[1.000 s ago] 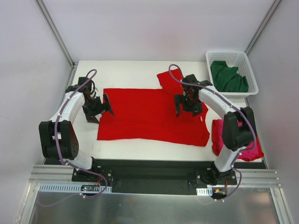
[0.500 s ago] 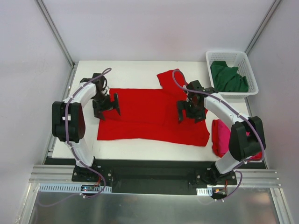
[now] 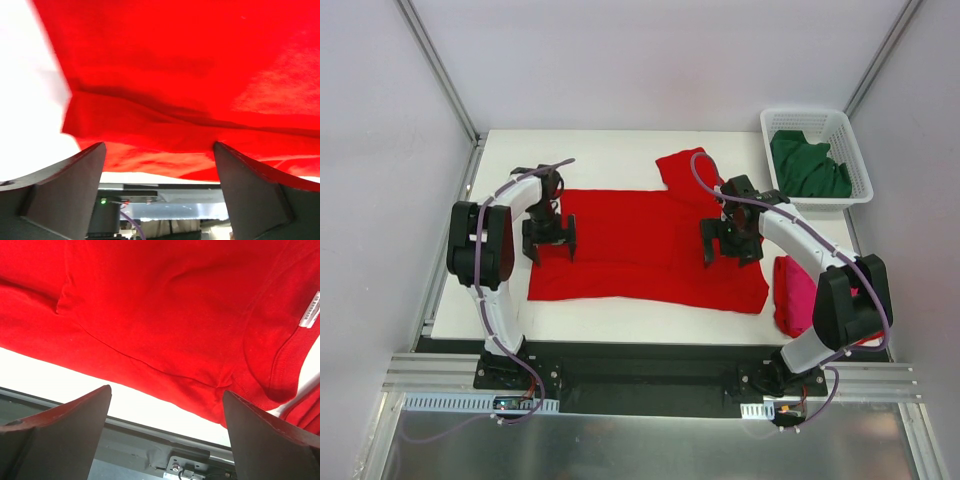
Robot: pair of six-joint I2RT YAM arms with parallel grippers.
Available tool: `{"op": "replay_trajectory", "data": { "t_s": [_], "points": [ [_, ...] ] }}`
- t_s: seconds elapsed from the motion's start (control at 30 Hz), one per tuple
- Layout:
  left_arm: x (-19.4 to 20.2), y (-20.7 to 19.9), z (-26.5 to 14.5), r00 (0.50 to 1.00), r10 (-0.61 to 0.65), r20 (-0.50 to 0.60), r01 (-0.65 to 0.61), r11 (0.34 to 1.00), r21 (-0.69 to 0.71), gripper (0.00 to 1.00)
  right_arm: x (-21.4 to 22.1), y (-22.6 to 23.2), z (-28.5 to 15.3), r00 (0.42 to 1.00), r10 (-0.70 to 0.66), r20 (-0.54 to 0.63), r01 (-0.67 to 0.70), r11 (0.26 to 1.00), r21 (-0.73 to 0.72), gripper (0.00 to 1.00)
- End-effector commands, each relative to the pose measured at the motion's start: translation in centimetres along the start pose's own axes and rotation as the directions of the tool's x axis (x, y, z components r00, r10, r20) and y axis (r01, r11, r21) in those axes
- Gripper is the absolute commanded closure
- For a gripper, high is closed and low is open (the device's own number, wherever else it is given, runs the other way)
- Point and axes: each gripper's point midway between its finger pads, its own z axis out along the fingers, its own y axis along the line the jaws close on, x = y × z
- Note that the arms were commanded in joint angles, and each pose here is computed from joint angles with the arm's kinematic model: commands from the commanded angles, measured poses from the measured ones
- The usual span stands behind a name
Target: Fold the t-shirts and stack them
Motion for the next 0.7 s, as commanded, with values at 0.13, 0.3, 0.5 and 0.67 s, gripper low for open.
{"op": "replay_trajectory", "data": {
  "t_s": [0.13, 0.3, 0.5, 0.67],
  "points": [
    [-0.5, 2.2, -0.3, 1.000, 0.004, -0.021, -0.007, 0.992, -0.123, 0.25, 0.3, 0.4, -1.1, 1.000, -0.011, 0.005, 0.011, 1.000, -0.018, 0.04],
    [-1.0, 4.5, -0.6, 1.000, -0.015, -0.001, 0.014, 0.965, -0.261, 0.28, 0.2, 0.0, -1.3, 1.000, -0.017, 0.011, 0.017, 1.000, 0.005, 0.04],
    [-3.9, 2.9, -8.0, 0.968, -0.060, 0.245, 0.111, 0.973, -0.202, 0.21, -3.5, -0.2, -5.5, 0.988, -0.052, 0.146, 0.047, 0.998, 0.040, 0.04],
    [-7.0, -2.9, -13.3, 0.912, -0.059, 0.406, 0.021, 0.995, 0.098, 0.01, -7.0, 0.0, -6.3, 0.987, -0.041, 0.156, 0.037, 0.999, 0.031, 0.04]
  ]
}}
